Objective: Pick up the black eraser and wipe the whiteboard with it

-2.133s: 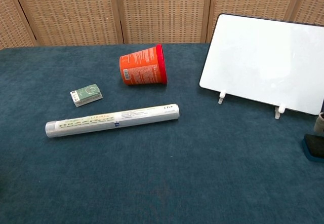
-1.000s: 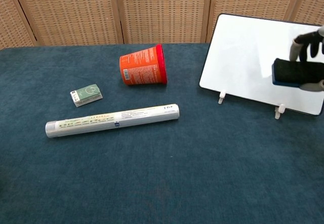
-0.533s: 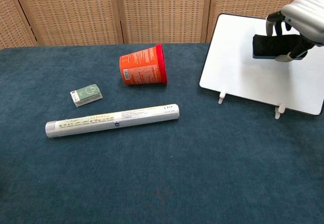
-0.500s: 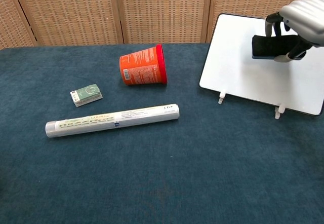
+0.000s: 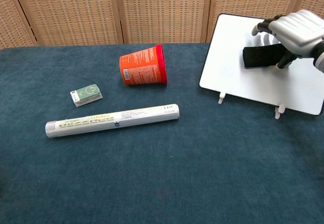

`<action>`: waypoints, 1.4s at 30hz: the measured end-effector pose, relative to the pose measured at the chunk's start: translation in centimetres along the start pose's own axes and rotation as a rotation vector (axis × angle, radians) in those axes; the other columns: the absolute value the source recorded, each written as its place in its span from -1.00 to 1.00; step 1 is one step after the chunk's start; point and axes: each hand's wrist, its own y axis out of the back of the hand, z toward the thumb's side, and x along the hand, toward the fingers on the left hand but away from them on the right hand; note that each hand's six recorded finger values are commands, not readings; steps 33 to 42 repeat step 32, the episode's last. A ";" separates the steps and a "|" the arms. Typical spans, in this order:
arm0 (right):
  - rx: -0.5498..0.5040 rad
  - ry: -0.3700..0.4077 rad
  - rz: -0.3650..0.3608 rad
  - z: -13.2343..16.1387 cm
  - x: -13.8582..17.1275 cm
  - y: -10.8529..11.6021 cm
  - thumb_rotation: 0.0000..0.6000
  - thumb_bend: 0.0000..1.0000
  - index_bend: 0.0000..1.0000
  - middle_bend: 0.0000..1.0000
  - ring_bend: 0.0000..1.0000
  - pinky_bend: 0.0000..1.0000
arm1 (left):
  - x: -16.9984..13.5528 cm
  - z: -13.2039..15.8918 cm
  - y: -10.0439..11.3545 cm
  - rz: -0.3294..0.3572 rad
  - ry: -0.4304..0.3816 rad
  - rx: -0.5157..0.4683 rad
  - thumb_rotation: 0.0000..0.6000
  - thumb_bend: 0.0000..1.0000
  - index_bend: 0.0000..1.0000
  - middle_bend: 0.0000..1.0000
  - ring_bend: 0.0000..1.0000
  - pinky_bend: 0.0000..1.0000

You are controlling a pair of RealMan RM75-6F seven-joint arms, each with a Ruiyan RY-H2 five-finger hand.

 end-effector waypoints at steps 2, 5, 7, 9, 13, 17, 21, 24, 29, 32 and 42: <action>-0.023 -0.011 0.021 -0.2 0.1 -0.3 1.00 -1.00 -1.00 -1.00 -1.00 -1.00 | 0.0 0.0 0.0 -0.002 0.000 0.001 1.00 -1.00 -1.00 -1.00 -1.00 -1.00; -0.039 -0.025 0.012 -0.6 0.3 0.0 1.00 -1.00 -1.00 -1.00 -1.00 -1.00 | 0.0 0.1 -0.1 -0.003 -0.001 0.003 1.00 -1.00 -1.00 -1.00 -1.00 -1.00; -0.040 -0.032 0.001 -1.0 0.4 0.3 1.00 -1.00 -1.00 -1.00 -1.00 -1.00 | 0.0 0.1 -0.1 -0.002 -0.002 0.004 1.00 -1.00 -1.00 -1.00 -1.00 -1.00; -0.040 -0.031 -0.009 -1.1 0.6 0.5 1.00 -1.00 -1.00 -1.00 -1.00 -1.00 | -0.1 0.1 -0.1 -0.001 -0.002 0.004 1.00 -1.00 -1.00 -1.00 -1.00 -1.00; -0.067 -0.022 -0.048 -1.2 1.2 1.4 1.00 -1.00 -1.00 -1.00 -1.00 -1.00 | -0.1 0.1 -0.1 -0.002 -0.001 0.002 1.00 -1.00 -1.00 -1.00 -1.00 -1.00; -0.110 -0.004 -0.089 -1.0 2.1 2.7 1.00 -1.00 -1.00 -1.00 -1.00 -1.00 | -0.1 0.1 -0.1 -0.003 -0.001 0.001 1.00 -1.00 -1.00 -1.00 -1.00 -1.00; -0.164 0.018 -0.111 -1.0 3.7 4.3 1.00 -1.00 -1.00 -1.00 -1.00 -1.00 | -0.2 0.0 -0.1 -0.002 -0.002 -0.001 1.00 -1.00 -1.00 -1.00 -1.00 -1.00; -0.212 0.032 -0.107 -1.2 5.7 5.7 1.00 -1.00 -1.00 -1.00 -1.00 -1.00 | -0.3 -0.1 -0.2 -0.005 -0.002 0.000 1.00 -1.00 -1.00 -1.00 -1.00 -1.00; -0.286 0.020 -0.054 -3.2 10.6 8.2 1.00 -1.00 -1.00 -1.00 -1.00 -1.00 | -0.5 -0.1 -0.4 -0.006 -0.020 -0.003 1.00 -1.00 -1.00 -1.00 -1.00 -1.00; -0.291 -0.029 0.003 -5.8 14.6 8.7 1.00 -1.00 -1.00 -1.00 -1.00 -1.00 | -0.8 -0.1 -0.5 0.003 -0.039 -0.003 1.00 -1.00 -1.00 -1.00 -1.00 -1.00; -0.291 -0.029 0.003 -5.8 14.6 8.7 1.00 -1.00 -1.00 -1.00 -1.00 -1.00 | -0.8 -0.1 -0.5 0.003 -0.039 -0.003 1.00 -1.00 -1.00 -1.00 -1.00 -1.00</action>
